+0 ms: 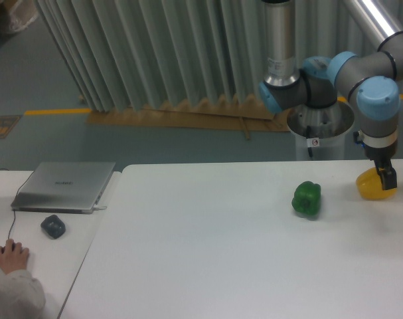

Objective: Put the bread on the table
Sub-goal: 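Open the gripper to release the yellow pepper on the table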

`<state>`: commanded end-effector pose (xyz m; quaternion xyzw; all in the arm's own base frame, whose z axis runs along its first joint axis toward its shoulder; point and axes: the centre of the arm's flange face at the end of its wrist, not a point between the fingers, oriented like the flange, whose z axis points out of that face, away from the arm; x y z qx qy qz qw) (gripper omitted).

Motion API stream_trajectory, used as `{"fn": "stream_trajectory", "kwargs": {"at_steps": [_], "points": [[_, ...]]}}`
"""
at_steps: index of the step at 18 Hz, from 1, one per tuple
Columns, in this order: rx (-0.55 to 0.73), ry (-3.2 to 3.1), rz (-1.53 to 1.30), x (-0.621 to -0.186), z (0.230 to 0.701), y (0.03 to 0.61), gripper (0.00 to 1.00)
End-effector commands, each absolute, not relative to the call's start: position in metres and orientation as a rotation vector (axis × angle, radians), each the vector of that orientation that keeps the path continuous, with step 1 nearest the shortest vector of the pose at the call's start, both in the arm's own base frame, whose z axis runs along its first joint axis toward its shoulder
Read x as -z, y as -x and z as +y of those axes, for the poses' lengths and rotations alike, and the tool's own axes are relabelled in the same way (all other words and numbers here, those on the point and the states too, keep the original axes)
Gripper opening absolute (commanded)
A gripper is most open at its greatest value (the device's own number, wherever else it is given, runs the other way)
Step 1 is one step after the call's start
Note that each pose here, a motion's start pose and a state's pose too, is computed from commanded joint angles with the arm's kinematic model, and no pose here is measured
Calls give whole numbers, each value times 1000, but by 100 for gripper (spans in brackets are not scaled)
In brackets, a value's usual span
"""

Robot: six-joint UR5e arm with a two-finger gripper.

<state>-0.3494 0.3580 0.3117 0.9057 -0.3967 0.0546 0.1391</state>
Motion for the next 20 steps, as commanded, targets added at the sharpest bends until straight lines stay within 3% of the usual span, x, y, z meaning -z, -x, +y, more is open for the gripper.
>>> {"fn": "stream_trajectory", "kwargs": {"at_steps": [20], "points": [[-163, -2564, -1149, -296, 360, 352, 100]]}}
